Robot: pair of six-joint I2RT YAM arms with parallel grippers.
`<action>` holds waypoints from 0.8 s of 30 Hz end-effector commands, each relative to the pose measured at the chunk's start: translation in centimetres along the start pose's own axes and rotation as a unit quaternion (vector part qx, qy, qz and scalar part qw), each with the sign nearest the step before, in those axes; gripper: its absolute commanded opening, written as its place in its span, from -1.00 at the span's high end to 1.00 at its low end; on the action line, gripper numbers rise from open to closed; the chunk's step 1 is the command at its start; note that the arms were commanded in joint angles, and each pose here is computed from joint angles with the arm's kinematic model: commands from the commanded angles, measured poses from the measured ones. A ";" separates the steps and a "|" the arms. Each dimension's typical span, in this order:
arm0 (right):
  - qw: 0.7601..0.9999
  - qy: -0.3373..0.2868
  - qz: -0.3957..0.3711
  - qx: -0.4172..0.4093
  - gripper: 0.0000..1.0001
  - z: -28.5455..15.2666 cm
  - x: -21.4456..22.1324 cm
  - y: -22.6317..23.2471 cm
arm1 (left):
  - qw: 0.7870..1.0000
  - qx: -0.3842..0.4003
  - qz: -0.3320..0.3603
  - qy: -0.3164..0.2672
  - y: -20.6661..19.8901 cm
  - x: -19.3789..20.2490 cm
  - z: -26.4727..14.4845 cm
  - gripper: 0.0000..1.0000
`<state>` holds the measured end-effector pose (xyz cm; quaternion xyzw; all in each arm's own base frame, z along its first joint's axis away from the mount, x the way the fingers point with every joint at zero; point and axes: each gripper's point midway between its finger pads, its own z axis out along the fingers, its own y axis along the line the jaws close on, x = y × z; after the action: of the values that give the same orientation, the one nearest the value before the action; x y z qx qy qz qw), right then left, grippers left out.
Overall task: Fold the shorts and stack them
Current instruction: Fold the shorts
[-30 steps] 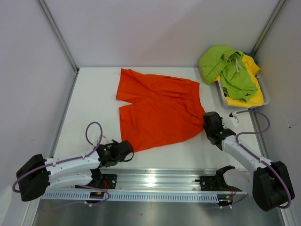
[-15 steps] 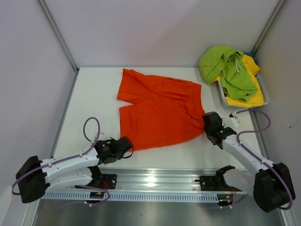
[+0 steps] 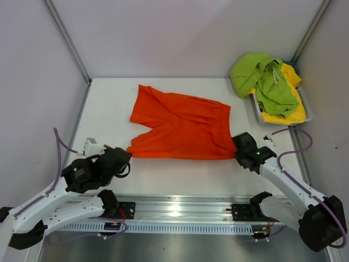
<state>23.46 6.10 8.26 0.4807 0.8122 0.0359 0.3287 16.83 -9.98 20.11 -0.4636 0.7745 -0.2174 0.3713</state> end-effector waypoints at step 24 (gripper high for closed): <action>0.998 -0.059 -0.021 -0.032 1.00 -9.1 -3.4 5.6 | 0.984 0.027 0.060 -0.167 -4.2 -10.8 -5.8 1.00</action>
<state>22.11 9.90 17.39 0.4446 0.8230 0.0486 0.3502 17.72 -6.30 29.64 -0.4497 0.7321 -0.2196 0.4622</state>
